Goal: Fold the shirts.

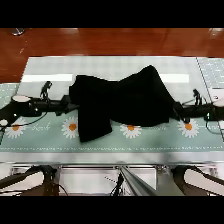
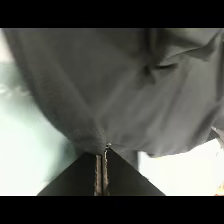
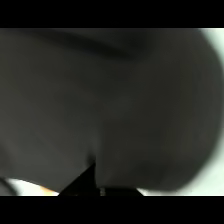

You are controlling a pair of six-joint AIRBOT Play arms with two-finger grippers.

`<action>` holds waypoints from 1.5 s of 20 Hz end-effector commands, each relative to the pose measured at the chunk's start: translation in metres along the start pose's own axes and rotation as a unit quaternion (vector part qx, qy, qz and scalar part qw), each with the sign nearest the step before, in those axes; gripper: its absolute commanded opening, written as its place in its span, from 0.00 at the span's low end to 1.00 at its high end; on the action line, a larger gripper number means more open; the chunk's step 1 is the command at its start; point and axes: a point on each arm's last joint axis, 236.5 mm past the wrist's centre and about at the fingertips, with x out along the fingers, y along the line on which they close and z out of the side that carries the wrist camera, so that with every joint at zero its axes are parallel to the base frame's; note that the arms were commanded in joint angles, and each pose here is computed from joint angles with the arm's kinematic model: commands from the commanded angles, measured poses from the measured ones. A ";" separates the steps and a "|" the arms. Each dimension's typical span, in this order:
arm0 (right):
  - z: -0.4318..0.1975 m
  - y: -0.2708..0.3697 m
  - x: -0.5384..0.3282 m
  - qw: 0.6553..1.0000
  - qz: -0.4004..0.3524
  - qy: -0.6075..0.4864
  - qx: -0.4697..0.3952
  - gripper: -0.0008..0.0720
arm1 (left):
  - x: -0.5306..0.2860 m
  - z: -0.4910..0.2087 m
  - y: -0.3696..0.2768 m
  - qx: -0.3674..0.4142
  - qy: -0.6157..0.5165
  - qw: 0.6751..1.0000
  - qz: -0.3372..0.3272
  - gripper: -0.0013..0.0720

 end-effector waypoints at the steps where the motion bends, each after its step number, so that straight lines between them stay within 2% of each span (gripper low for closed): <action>1: 0.044 0.091 -0.042 0.993 0.050 -0.039 -0.100 0.04 | -0.041 0.052 -0.068 0.052 -0.059 0.995 -0.065 0.05; 3: 0.081 0.166 -0.112 0.973 0.059 -0.122 -0.187 0.04 | -0.101 0.098 -0.155 0.130 -0.145 0.973 -0.123 0.05; 5: 0.095 0.244 -0.202 0.931 0.047 -0.228 -0.280 0.04 | -0.174 0.118 -0.248 0.244 -0.229 0.929 -0.156 0.05; 7: 0.078 0.294 -0.284 0.885 0.026 -0.314 -0.342 0.04 | -0.249 0.106 -0.332 0.343 -0.298 0.873 -0.180 0.05; 9: 0.034 0.324 -0.354 0.841 0.011 -0.382 -0.383 0.04 | -0.310 0.076 -0.387 0.414 -0.353 0.821 -0.174 0.05; 11: -0.013 0.331 -0.400 0.805 -0.008 -0.432 -0.407 0.04 | -0.355 0.049 -0.404 0.409 -0.396 0.812 -0.132 0.05; 12: -0.038 0.327 -0.417 0.792 -0.023 -0.451 -0.411 0.04 | -0.375 0.034 -0.402 0.420 -0.418 0.800 -0.089 0.05; 16: -0.119 0.309 -0.456 0.759 -0.052 -0.498 -0.416 0.04 | -0.433 -0.039 -0.392 0.471 -0.491 0.732 0.038 0.05; 18: -0.144 0.299 -0.462 0.756 -0.063 -0.504 -0.413 0.04 | -0.460 -0.068 -0.379 0.472 -0.525 0.702 0.095 0.05; 20: -0.160 0.283 -0.455 0.771 -0.077 -0.486 -0.405 0.04 | -0.480 -0.090 -0.359 0.466 -0.544 0.681 0.154 0.05; 22: -0.166 0.271 -0.440 0.795 -0.082 -0.452 -0.396 0.04 | -0.490 -0.094 -0.335 0.439 -0.550 0.684 0.195 0.05; 24: -0.162 0.267 -0.415 0.821 -0.071 -0.407 -0.395 0.04 | -0.472 -0.085 -0.316 0.428 -0.523 0.709 0.201 0.05; 27: -0.132 0.247 -0.359 0.864 -0.066 -0.323 -0.379 0.04 | -0.403 -0.046 -0.268 0.401 -0.431 0.783 0.202 0.05; 30: -0.073 0.208 -0.285 0.908 -0.059 -0.270 -0.315 0.04 | -0.320 0.009 -0.200 0.345 -0.349 0.847 0.202 0.05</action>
